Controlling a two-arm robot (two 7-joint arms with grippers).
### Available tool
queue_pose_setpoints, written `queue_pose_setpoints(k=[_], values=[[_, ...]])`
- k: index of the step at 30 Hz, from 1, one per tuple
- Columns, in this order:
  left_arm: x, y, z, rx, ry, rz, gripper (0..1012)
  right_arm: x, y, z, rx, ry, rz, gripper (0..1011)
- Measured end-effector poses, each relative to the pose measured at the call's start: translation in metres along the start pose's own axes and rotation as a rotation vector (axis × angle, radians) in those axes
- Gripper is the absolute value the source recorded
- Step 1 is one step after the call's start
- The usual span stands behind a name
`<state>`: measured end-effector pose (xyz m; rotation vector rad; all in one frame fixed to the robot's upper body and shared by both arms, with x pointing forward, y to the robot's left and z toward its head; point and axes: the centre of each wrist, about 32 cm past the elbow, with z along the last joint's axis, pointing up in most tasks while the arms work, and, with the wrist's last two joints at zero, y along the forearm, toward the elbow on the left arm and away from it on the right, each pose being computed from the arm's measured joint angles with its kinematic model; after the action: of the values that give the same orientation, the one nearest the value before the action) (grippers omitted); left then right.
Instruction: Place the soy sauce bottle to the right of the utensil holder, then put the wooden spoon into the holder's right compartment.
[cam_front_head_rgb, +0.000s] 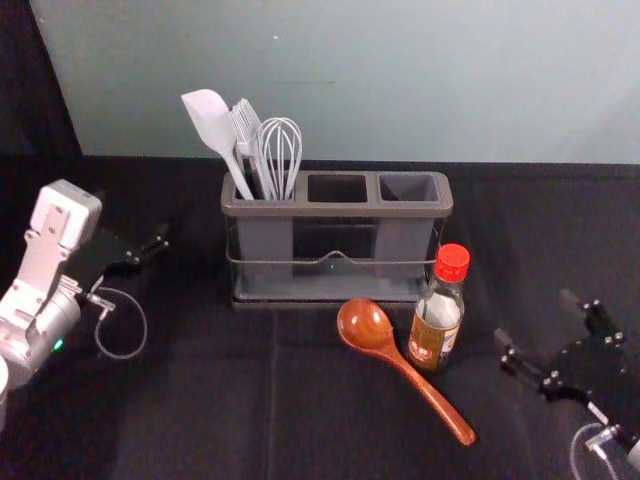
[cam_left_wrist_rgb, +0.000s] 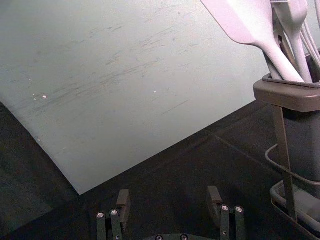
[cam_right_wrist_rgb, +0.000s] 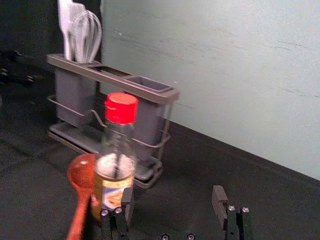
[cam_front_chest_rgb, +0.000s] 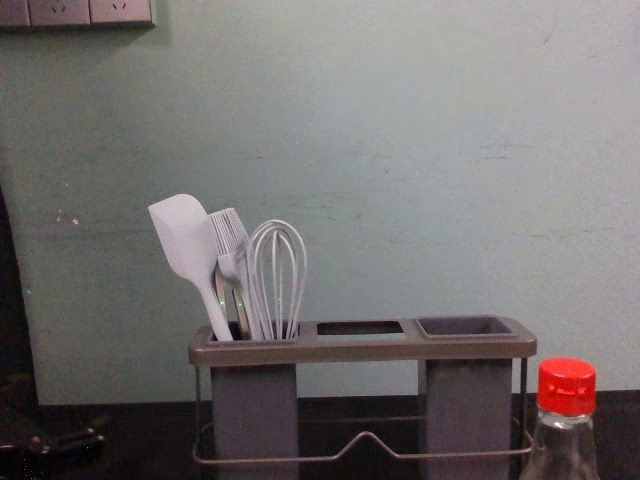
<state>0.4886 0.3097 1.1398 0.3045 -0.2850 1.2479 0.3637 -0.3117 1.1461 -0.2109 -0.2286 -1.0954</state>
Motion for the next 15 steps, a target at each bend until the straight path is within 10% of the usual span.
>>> queue_pose_setpoints(k=[15], values=[[0.0000,0.0000,0.0000,0.000,0.000,0.000,1005,-0.017,0.029,0.007,0.065,0.089,0.088,1003]])
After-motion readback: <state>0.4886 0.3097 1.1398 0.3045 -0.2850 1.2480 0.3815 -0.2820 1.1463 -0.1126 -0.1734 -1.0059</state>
